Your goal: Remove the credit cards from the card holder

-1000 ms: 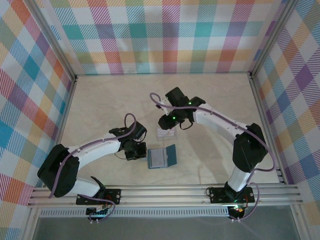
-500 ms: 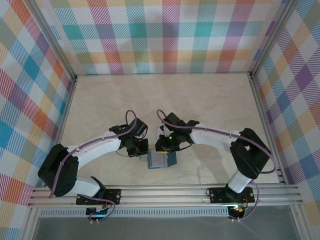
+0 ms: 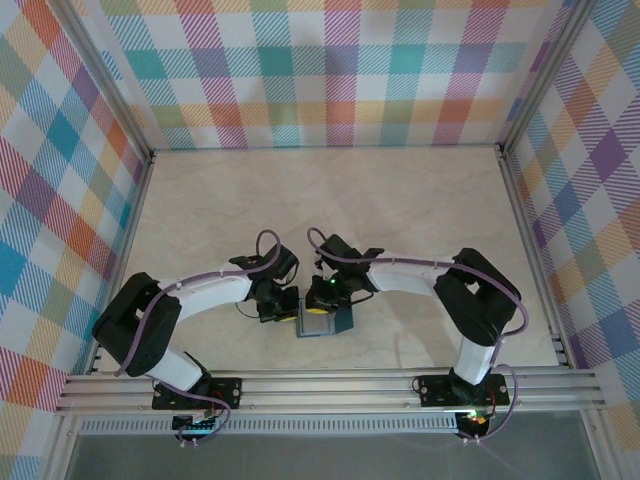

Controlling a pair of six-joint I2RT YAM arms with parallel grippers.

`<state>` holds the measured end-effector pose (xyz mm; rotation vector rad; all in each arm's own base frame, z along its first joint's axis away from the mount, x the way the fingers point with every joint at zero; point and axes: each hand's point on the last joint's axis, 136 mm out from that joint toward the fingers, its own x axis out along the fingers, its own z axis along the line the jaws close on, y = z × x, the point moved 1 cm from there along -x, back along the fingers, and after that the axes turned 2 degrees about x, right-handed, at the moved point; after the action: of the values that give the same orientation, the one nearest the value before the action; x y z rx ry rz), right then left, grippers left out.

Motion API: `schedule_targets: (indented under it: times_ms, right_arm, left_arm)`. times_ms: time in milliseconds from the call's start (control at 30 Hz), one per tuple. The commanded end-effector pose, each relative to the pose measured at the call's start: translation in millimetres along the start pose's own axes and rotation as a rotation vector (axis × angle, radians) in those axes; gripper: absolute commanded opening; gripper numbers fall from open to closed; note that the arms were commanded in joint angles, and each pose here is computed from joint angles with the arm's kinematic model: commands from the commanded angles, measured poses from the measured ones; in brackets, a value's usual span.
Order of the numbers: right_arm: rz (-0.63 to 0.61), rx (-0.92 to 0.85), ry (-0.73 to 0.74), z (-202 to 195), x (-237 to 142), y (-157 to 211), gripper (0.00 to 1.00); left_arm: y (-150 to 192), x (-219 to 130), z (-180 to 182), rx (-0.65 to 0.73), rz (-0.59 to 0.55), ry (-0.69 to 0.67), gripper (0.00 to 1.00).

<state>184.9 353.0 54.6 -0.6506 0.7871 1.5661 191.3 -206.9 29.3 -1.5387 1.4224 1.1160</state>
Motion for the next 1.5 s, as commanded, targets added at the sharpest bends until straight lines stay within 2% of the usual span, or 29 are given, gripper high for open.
schedule_targets:
  times_ms: [0,200,367,667,1233,1467]
  right_arm:
    - [0.036,0.000,-0.023,8,10,4,0.14]
    - [0.069,0.012,0.020,-1,20,7,0.17]
    - [0.060,0.009,0.135,-16,18,10,0.21]
    - [0.033,0.005,0.364,-47,2,17,0.33]
    - [-0.043,-0.106,0.712,-57,-32,13,0.66]
    - [-0.086,-0.111,0.766,-62,-47,11,0.67]
  left_arm:
    - [0,8,13,-0.033,0.007,-0.022,0.03]
    - [4,13,19,-0.043,0.022,-0.032,0.03]
    - [5,12,19,-0.040,0.020,-0.033,0.03]
    - [6,10,20,-0.042,0.022,-0.037,0.03]
    - [5,7,18,-0.039,0.018,-0.034,0.03]
    - [5,5,18,-0.035,0.014,-0.035,0.03]
